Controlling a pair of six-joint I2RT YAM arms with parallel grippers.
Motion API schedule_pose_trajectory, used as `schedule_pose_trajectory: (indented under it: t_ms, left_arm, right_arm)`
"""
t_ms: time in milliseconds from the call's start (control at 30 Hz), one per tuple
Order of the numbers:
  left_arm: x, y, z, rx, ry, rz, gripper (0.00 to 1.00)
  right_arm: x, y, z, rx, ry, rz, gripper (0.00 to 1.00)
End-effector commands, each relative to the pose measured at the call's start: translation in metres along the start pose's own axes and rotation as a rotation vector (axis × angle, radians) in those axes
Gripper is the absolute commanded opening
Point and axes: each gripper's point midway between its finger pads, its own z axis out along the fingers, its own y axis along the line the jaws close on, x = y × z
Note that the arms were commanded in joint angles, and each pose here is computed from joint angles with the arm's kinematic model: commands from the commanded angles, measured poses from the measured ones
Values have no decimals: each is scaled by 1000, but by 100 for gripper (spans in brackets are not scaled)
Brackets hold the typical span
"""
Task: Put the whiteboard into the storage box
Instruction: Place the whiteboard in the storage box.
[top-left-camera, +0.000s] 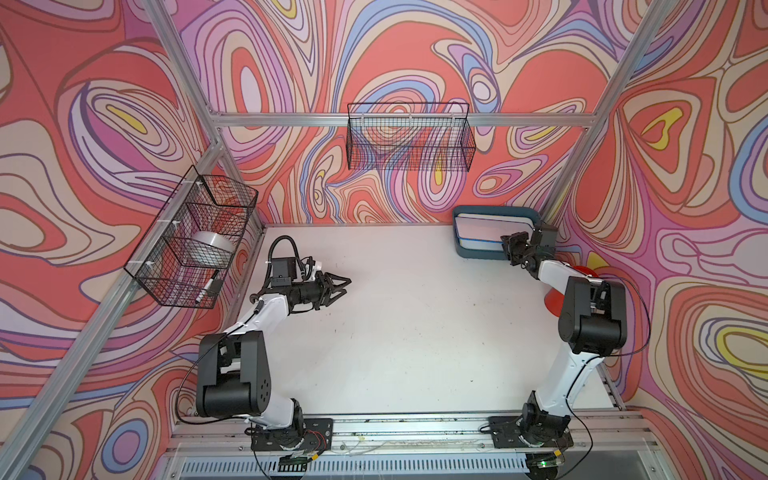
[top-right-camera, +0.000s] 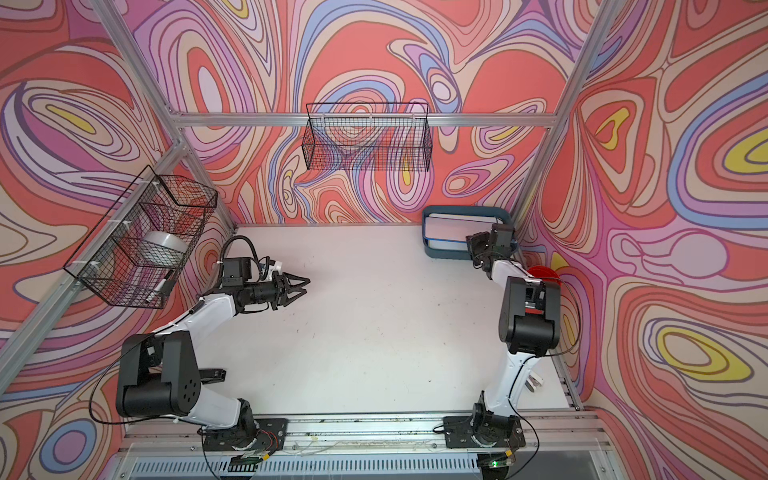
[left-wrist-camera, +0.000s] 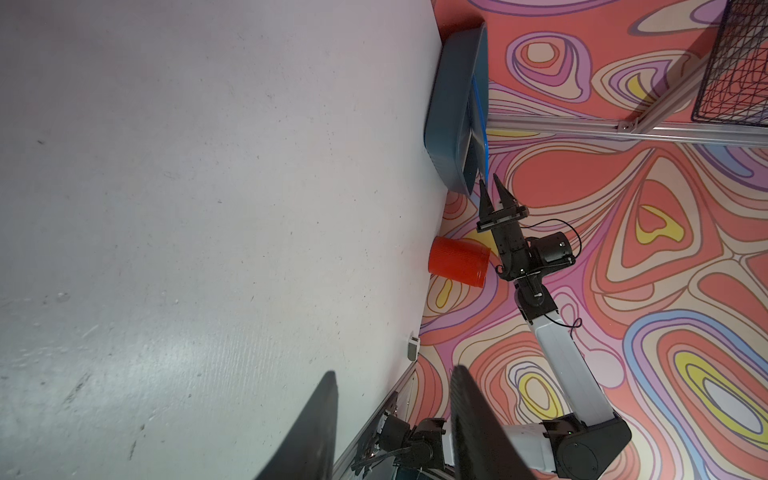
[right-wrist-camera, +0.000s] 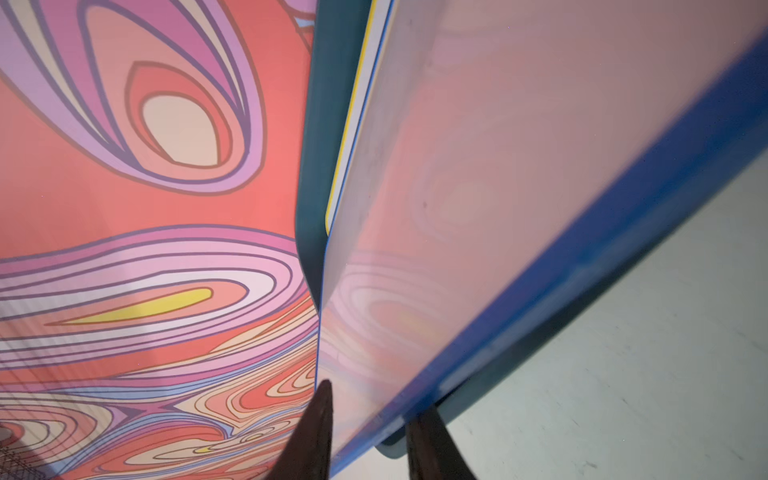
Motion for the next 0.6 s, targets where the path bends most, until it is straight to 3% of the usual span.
schedule_pose_trajectory:
  t_ms: [0, 167, 567]
  left_arm:
    - [-7, -2, -1, 1, -15, 7, 40]
    - [-5, -4, -3, -8, -14, 17, 40]
    - [-9, -15, -9, -34, -20, 64, 41]
  right_arm:
    - [14, 6, 6, 7, 98, -102, 32]
    - [5, 11, 5, 34, 106, -157, 35]
    - [7, 1, 19, 182, 318, -340, 36]
